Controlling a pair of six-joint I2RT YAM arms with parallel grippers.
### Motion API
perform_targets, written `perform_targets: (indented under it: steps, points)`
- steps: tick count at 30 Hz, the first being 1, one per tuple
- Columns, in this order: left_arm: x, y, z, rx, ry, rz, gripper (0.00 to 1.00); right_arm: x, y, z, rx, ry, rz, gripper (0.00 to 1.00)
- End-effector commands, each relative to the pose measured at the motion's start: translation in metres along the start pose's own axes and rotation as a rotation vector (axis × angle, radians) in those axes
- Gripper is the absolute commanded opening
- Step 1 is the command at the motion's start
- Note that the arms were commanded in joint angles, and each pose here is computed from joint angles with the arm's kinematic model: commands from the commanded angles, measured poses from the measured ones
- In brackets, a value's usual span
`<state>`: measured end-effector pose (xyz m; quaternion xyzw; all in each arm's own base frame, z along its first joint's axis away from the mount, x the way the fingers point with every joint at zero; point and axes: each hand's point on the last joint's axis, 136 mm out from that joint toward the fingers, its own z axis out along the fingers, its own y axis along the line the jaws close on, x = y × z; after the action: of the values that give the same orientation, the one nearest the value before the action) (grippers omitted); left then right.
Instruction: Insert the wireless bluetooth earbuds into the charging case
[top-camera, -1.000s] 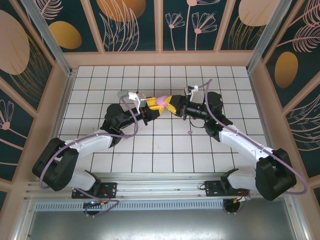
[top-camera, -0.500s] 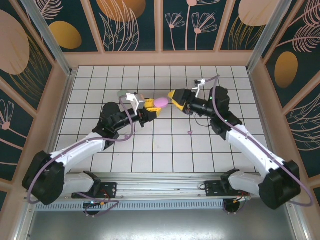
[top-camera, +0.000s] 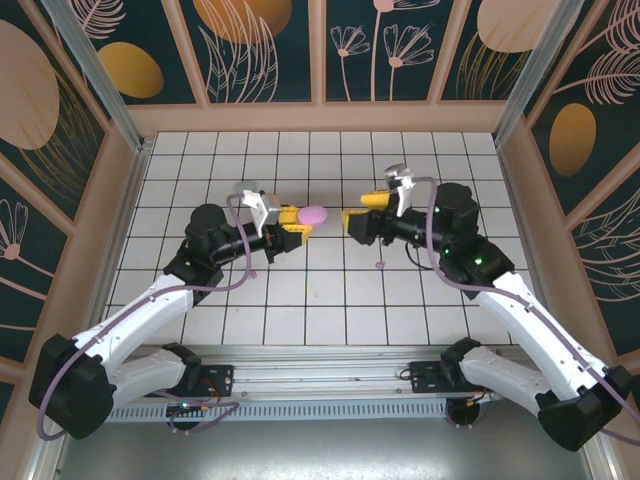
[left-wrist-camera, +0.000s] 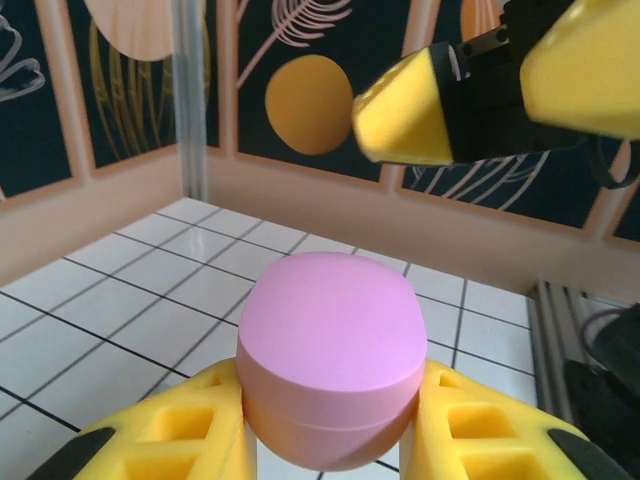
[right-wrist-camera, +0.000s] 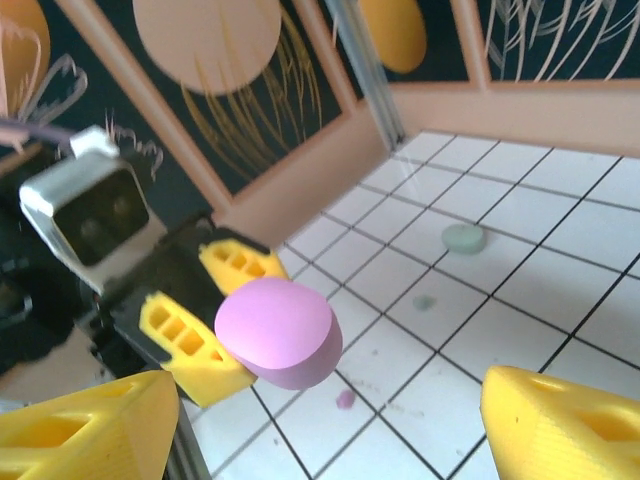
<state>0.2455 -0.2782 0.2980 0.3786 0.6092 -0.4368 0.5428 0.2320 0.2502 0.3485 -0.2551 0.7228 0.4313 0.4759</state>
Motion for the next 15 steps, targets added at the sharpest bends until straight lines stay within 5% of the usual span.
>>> perform_targets:
  steps: [1,15]
  points:
    - [-0.01,-0.011,0.001,0.074,-0.004,-0.012,0.15,0.009,0.006,0.005,-0.014,0.044,-0.113,0.79]
    - [-0.017,-0.022,0.004,0.156,-0.018,-0.037,0.13,0.032,0.031,0.028,-0.164,0.135,-0.149,0.76]
